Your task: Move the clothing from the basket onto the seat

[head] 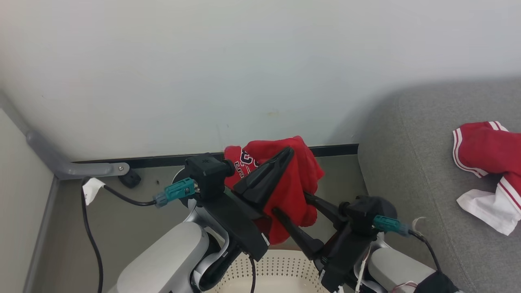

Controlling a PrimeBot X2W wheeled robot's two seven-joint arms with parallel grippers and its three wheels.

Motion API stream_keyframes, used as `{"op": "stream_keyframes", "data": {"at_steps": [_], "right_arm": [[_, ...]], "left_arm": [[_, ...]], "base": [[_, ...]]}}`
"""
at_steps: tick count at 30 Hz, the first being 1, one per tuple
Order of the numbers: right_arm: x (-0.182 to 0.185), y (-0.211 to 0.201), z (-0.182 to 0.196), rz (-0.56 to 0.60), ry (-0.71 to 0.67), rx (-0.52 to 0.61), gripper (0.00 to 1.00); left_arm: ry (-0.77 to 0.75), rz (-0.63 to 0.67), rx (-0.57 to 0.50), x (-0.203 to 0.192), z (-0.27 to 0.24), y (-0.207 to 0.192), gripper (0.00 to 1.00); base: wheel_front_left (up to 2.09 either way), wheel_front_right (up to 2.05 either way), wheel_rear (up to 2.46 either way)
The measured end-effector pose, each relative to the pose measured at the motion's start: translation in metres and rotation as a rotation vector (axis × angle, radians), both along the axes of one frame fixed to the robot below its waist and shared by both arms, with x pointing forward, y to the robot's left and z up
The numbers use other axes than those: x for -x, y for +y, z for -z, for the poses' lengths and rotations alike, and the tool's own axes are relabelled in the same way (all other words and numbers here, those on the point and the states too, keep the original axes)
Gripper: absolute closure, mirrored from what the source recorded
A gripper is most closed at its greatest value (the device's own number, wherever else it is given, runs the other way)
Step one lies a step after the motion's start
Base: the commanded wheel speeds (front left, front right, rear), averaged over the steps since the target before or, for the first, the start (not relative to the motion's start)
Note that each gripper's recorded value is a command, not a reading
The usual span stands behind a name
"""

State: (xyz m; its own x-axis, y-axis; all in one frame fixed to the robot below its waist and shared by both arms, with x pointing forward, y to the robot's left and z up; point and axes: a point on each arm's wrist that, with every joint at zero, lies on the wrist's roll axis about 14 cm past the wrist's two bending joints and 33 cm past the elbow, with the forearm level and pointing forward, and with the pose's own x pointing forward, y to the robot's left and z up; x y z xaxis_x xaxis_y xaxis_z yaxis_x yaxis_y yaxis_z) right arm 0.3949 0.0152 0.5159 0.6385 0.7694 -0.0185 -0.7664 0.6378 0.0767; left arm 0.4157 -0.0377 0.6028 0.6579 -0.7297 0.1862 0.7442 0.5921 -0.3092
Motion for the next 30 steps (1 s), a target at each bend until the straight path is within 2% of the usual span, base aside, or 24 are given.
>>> {"op": "stream_keyframes", "data": {"at_steps": [5,7,8,19,30], "right_arm": [[-0.007,0.015,-0.003,-0.027,-0.003,0.013,0.00],[-0.011,0.014,-0.002,-0.020,0.001,0.022,0.85],[-0.013,0.013,-0.001,-0.015,0.003,0.025,1.00],[-0.024,0.003,0.005,0.030,0.048,0.022,1.00],[-0.046,-0.035,-0.015,0.148,0.033,-0.040,1.00]], "left_arm": [[-0.004,-0.008,0.000,0.000,-0.001,0.004,1.00],[-0.001,-0.006,-0.005,0.001,0.000,0.004,1.00],[-0.001,-0.006,-0.006,0.001,0.000,0.004,1.00],[0.005,-0.023,-0.026,-0.001,0.005,0.011,1.00],[0.026,-0.021,-0.039,-0.001,0.014,0.009,1.00]], "base": [[0.00,0.00,0.00],[0.00,0.00,0.00],[0.00,0.00,0.00],[0.00,0.00,0.00],[0.00,0.00,0.00]]}}
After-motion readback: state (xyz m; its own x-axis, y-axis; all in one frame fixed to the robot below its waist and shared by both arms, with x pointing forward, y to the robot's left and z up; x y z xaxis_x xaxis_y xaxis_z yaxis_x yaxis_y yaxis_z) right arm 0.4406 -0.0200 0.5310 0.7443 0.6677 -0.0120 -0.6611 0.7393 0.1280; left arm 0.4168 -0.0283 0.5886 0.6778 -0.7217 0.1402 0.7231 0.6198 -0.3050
